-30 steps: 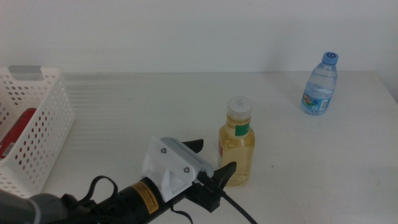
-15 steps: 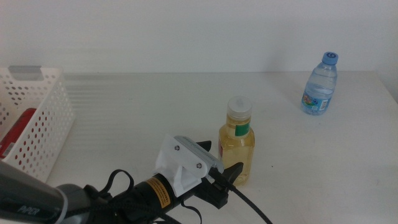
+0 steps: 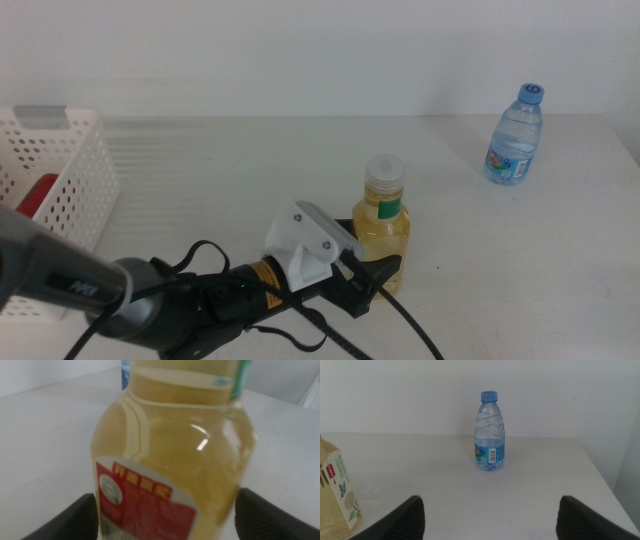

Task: Use arms to grab the bottles and put them into the dustbin to the left of the table.

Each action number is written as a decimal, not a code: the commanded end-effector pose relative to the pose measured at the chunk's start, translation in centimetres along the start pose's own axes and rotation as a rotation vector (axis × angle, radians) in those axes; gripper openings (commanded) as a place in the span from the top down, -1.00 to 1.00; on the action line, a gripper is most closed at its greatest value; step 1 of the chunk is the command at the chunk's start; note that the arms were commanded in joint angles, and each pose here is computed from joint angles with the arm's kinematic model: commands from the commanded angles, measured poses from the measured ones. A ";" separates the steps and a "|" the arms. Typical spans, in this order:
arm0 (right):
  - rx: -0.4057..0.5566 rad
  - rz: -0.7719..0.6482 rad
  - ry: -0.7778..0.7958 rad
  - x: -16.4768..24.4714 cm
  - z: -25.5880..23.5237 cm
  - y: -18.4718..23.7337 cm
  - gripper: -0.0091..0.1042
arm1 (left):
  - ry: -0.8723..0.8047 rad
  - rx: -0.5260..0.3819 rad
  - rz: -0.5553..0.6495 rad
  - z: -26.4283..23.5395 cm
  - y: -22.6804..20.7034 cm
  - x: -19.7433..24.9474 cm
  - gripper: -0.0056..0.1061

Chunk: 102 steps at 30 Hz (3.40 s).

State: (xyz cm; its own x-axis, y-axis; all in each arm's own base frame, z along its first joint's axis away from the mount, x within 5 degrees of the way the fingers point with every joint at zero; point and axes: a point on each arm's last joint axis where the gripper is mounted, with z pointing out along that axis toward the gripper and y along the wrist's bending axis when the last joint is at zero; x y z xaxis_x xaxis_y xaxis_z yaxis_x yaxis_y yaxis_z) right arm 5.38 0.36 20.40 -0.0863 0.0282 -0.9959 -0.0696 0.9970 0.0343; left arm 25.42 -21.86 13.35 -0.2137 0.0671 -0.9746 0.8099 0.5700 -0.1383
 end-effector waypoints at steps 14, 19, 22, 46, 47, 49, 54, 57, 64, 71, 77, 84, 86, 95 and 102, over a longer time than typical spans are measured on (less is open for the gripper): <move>0.000 -0.019 -0.131 -1.6 -0.5 0.0 -0.46 | -0.142 0.084 0.003 3.6 0.6 -2.2 -0.72; 0.000 -0.018 -0.131 -1.6 -0.5 0.0 -0.46 | -0.143 0.083 -0.001 4.0 0.7 -1.9 -0.72; 0.000 -0.018 -0.131 -1.6 -0.5 0.0 -0.46 | -0.145 0.079 -0.004 4.0 0.8 -1.9 -0.72; 0.000 -0.019 -0.131 -1.6 -0.5 0.0 -0.46 | -0.077 0.101 0.116 2.3 -0.5 -6.2 0.99; 0.000 -0.019 -0.131 -1.6 -0.5 0.0 -0.46 | -0.062 0.100 0.126 2.0 -0.7 -6.7 0.99; 0.000 -0.019 -0.131 -1.6 -0.5 0.0 -0.46 | -0.045 0.100 0.139 1.4 -0.9 -7.6 0.99; 0.000 -0.019 -0.131 -1.6 -0.5 0.0 -0.46 | -0.037 0.080 0.124 -0.3 -1.5 -9.8 0.99; 0.000 -0.019 -0.131 -1.6 -0.5 0.0 -0.46 | -0.038 0.064 0.126 -1.5 -1.9 -10.4 0.99; 0.000 -0.018 -0.131 -1.6 -0.5 0.0 -0.46 | -0.055 0.011 0.101 -4.2 -2.6 -12.4 0.99; 0.000 -0.018 -0.131 -1.6 -0.5 0.0 -0.46 | -0.086 -0.040 0.124 -6.3 -3.1 -14.7 0.99; 0.000 -0.018 -0.131 -1.6 -0.5 0.0 -0.46 | -0.103 -0.070 0.106 -7.6 -3.4 -15.9 0.99; 0.000 -0.018 -0.131 -1.6 -0.5 0.0 -0.46 | -0.040 -0.235 0.067 -8.9 -2.4 -16.3 0.99; 0.000 -0.018 -0.131 -1.6 -0.5 0.0 -0.46 | -0.033 -0.270 0.081 -9.3 -2.2 -16.4 0.99; 0.000 -0.018 -0.131 -1.6 -0.5 0.0 -0.46 | 0.071 -0.388 0.087 -10.2 -1.0 -16.6 0.99; 0.000 -0.018 -0.131 -1.6 -0.5 0.0 -0.46 | 0.257 -0.432 0.015 -11.4 0.8 -18.0 0.99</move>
State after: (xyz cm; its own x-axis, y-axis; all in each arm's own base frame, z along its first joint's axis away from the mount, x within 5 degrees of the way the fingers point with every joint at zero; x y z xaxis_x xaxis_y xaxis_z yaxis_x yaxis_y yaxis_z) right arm 5.38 0.36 20.40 -0.0863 0.0282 -0.9959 -0.0696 0.9970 0.0343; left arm 23.38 -13.62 28.86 -0.4812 0.3355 -0.8099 0.5480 0.8362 0.0208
